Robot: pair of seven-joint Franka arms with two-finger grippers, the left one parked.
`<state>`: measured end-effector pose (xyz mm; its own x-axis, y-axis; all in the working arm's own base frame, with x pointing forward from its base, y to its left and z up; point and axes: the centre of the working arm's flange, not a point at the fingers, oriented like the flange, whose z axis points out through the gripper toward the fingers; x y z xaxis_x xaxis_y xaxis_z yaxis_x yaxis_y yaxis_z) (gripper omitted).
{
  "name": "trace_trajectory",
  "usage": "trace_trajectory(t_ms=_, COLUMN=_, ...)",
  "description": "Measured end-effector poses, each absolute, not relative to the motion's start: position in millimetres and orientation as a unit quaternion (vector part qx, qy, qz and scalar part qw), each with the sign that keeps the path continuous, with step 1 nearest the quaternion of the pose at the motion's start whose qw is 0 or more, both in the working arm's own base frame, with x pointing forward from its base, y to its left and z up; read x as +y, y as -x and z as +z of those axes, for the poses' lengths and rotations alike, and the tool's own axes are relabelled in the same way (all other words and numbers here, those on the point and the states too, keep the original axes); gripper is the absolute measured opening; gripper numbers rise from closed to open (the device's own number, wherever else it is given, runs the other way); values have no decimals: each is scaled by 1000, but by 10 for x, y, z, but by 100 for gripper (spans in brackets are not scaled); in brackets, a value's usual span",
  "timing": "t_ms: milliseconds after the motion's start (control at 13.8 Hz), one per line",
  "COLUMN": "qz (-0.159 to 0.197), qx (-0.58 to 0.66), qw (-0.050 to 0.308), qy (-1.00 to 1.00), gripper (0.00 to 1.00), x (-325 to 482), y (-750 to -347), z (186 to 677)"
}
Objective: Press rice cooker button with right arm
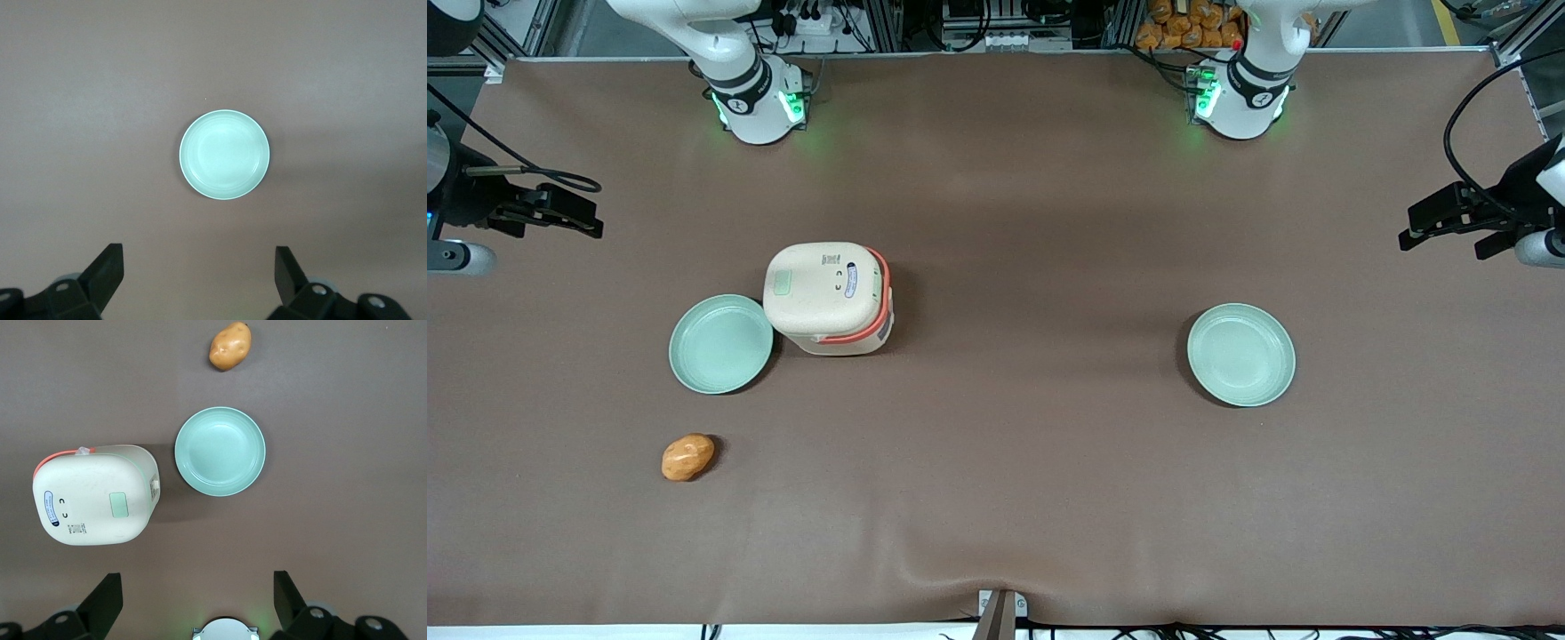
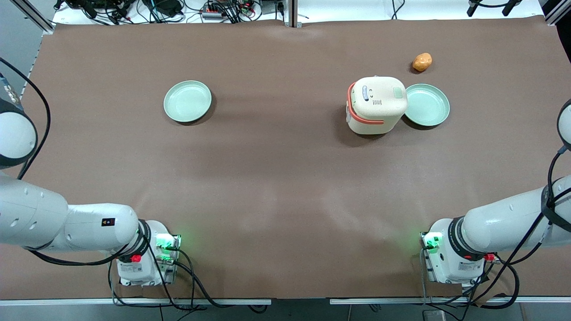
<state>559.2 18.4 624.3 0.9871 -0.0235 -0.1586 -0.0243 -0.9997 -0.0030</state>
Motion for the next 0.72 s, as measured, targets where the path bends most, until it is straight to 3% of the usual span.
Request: trace_trajectory(t_ms=723, qz=79, qx=16, qw=2, qy=997, gripper=100, x=140, y=-5593, z=6252)
